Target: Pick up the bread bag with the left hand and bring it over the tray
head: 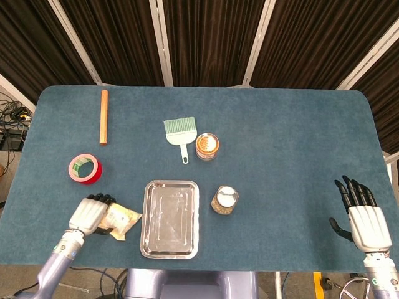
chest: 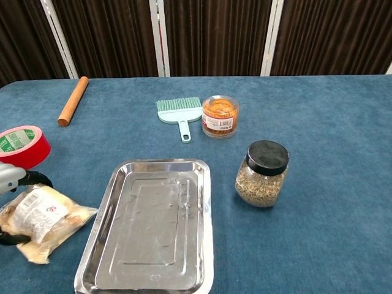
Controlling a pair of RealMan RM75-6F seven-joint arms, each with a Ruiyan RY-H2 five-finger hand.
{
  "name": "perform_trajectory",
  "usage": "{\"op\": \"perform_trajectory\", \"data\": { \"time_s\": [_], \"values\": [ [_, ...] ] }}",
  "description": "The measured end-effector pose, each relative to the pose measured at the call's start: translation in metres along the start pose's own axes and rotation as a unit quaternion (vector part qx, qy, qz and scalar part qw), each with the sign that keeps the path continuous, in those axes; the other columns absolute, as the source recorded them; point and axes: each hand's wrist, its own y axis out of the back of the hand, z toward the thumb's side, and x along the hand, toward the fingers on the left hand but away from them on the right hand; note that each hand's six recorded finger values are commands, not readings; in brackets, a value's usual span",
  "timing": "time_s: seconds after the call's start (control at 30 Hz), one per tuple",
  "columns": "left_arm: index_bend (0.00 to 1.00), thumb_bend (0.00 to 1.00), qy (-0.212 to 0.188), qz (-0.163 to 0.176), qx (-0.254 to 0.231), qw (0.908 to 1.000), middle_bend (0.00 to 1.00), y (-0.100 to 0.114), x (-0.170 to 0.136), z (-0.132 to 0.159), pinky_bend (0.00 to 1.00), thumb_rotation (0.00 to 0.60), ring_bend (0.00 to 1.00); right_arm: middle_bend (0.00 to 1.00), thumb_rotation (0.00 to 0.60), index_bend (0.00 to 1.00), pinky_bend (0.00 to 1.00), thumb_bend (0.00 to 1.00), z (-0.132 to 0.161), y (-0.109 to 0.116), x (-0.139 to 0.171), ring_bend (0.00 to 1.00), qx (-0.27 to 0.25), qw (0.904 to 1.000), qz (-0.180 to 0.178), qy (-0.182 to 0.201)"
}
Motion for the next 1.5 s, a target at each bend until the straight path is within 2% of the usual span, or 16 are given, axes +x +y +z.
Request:
{"op": "perform_trajectory", "data": {
  "time_s": [0.1,0.27,0.53,0.67,0.73,0.87,0.93,1.0,1.07,1.13,1.27,1.5],
  "values": [
    [0.68,0.33,0.0,0.026,-0.002,0.9997,0.71,0.007,0.0,0.006,0.66,0.6,0.63,0.0,0.6,0.0,0.1,0.3,-0.001,0.0,0.0,0.0,0.0,1.0,0.0,0.0],
    [0.71,0.34,-0.003,0.068,-0.011,0.9976,0.74,0.025,-0.006,0.006,0.68,0.6,0.65,0.0,0.6,0.0,0.1,0.3,-0.001,0.0,0.001,0.0,0.0,1.0,0.0,-0.001],
    [0.67,0.32,-0.018,0.133,-0.055,0.9895,0.7,0.082,-0.028,0.004,0.66,0.6,0.63,0.0,0.6,0.0,0.1,0.3,0.001,-0.001,0.001,0.0,0.002,1.0,0.003,-0.001],
    [0.62,0.31,-0.044,0.168,-0.077,0.9817,0.66,0.118,-0.032,0.017,0.63,0.6,0.59,0.0,0.6,0.0,0.1,0.3,0.001,-0.001,0.001,0.0,0.004,1.0,0.0,0.0],
    [0.59,0.3,-0.061,0.179,-0.075,0.9791,0.63,0.129,-0.029,0.028,0.6,0.6,0.56,0.0,0.6,0.0,0.1,0.3,0.001,-0.001,0.002,0.0,0.003,1.0,0.0,-0.001],
    [0.46,0.27,-0.082,0.174,-0.079,0.9781,0.46,0.129,-0.017,0.048,0.5,0.6,0.4,0.0,0.6,0.0,0.1,0.3,-0.001,0.0,0.001,0.0,0.002,1.0,0.0,-0.002],
    [0.35,0.25,-0.095,0.165,-0.085,0.978,0.32,0.126,-0.009,0.062,0.4,0.6,0.28,0.0,0.6,0.0,0.1,0.3,-0.001,0.0,0.001,0.0,-0.001,1.0,-0.002,-0.001],
    [0.18,0.21,-0.11,0.15,-0.09,0.9784,0.13,0.122,-0.003,0.076,0.27,0.6,0.12,0.0,0.6,0.0,0.1,0.3,0.0,0.002,0.001,0.0,-0.008,0.9999,-0.007,0.002],
    [0.06,0.18,-0.123,0.135,-0.092,0.9789,0.03,0.118,0.002,0.086,0.2,0.6,0.04,0.0,0.6,0.0,0.1,0.3,0.0,0.004,0.001,0.0,-0.01,0.9999,-0.013,0.005],
    [0.01,0.16,-0.132,0.12,-0.09,0.9798,0.0,0.115,0.005,0.094,0.18,0.6,0.02,0.0,0.6,0.0,0.1,0.3,-0.001,0.004,0.001,0.0,-0.011,0.9998,-0.013,0.004],
    [0.0,0.13,-0.133,0.111,-0.077,0.9819,0.0,0.113,0.002,0.094,0.13,0.6,0.0,0.0,0.6,0.0,0.1,0.3,-0.003,0.005,0.002,0.0,-0.01,0.9998,-0.015,0.001],
    [0.0,0.13,-0.097,0.112,-0.067,0.9867,0.0,0.117,-0.012,0.054,0.13,0.6,0.0,0.0,0.6,0.0,0.1,0.3,-0.004,0.005,0.003,0.0,-0.007,0.9999,-0.014,0.0]
  ]
}}
